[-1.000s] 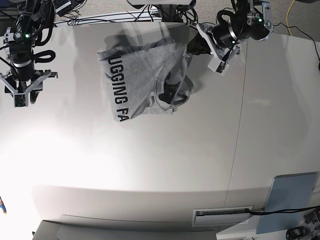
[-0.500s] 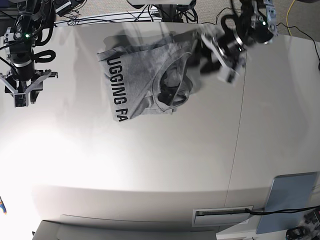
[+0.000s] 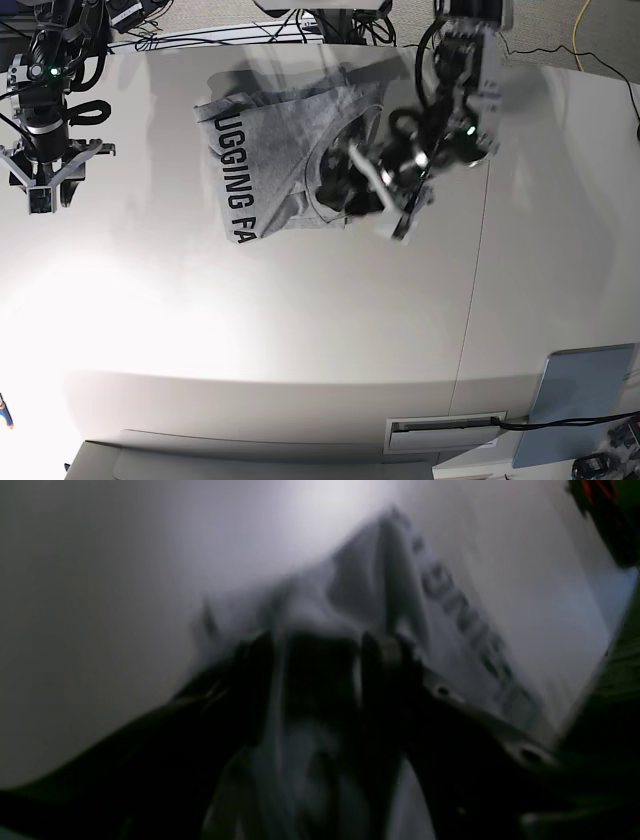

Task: Fold the T-shirt properly
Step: 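Pull the fabric with the left gripper to flatten the folded bundle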

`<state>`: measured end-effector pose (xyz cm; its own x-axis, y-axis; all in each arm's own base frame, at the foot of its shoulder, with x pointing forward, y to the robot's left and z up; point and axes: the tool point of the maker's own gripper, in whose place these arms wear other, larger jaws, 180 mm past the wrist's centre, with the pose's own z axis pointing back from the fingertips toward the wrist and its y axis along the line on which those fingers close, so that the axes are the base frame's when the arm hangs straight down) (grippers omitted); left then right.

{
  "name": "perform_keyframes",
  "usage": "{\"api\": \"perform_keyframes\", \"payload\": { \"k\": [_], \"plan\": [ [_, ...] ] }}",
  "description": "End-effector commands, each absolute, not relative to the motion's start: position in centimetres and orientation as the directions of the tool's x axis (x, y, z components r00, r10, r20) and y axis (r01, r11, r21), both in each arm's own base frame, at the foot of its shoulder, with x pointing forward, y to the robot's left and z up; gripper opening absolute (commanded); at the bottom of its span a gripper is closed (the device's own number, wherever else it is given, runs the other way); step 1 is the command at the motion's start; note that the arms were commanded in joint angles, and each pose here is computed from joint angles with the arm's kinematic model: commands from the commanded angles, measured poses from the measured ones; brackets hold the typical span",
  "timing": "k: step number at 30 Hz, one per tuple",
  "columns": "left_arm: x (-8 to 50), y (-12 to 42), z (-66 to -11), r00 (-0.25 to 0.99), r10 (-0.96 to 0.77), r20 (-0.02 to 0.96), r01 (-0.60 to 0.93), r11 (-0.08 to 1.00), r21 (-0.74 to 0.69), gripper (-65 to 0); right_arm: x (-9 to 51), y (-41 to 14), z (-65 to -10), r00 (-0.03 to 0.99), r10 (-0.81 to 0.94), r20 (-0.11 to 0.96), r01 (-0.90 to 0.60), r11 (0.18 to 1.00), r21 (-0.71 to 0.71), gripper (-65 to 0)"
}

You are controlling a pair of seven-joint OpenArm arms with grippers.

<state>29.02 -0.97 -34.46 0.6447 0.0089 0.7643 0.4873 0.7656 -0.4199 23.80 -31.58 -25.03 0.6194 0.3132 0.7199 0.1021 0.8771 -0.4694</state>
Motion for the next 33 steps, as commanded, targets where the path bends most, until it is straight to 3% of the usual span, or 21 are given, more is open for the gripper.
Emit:
{"api": "perform_keyframes", "payload": {
  "k": [1, 9, 11, 14, 15, 20, 29, 33],
  "plan": [
    [30.2, -1.4, -33.0, 0.603, 0.017, 0.797, 0.509, 0.762, -0.401, -35.6, 24.2, -31.7, -23.7, 0.588, 0.34, 0.734, 0.112, 0.865, -0.49, -42.7],
    [31.0, -1.5, -35.3, 0.639, -0.042, 0.768, 0.489, 0.793, -0.364, -36.5, 24.2, -31.7, -23.7, 0.587, 0.34, 0.735, 0.112, 0.865, -0.49, -42.7],
    [31.0, -1.5, -35.4, 0.64, -0.044, 0.767, 0.49, 0.792, -0.364, -44.2, 24.2, -31.7, -23.7, 0.587, 0.34, 0.735, 0.112, 0.865, -0.49, -42.7],
    [31.2, -1.4, -35.1, 0.634, -0.042, 0.772, 0.491, 0.794, -0.359, -64.5, 24.2, -31.7, -23.7, 0.585, 0.341, 0.736, 0.112, 0.865, -0.49, -42.7],
    [31.5, -1.0, -34.9, 0.63, -0.038, 0.776, 0.484, 0.8, -0.354, -65.0, 24.2, -31.7, -23.6, 0.585, 0.341, 0.736, 0.112, 0.865, -0.49, -42.7],
    [33.0, 4.0, -34.3, 0.634, 0.032, 0.773, 0.363, 0.87, -0.334, -65.0, 24.2, -31.7, -23.6, 0.584, 0.341, 0.737, 0.112, 0.865, -0.49, -42.7],
    [30.9, 11.6, -37.3, 0.727, 0.125, 0.675, 0.147, 0.932, -0.331, -65.0, 24.3, -31.7, -23.5, 0.579, 0.343, 0.74, 0.113, 0.865, -0.489, -42.7],
    [30.1, 11.6, -37.6, 0.729, 0.07, 0.681, 0.205, 0.927, -0.315, -50.1, 24.3, -31.7, -23.5, 0.579, 0.343, 0.74, 0.112, 0.865, -0.49, -42.7]
  ]
}}
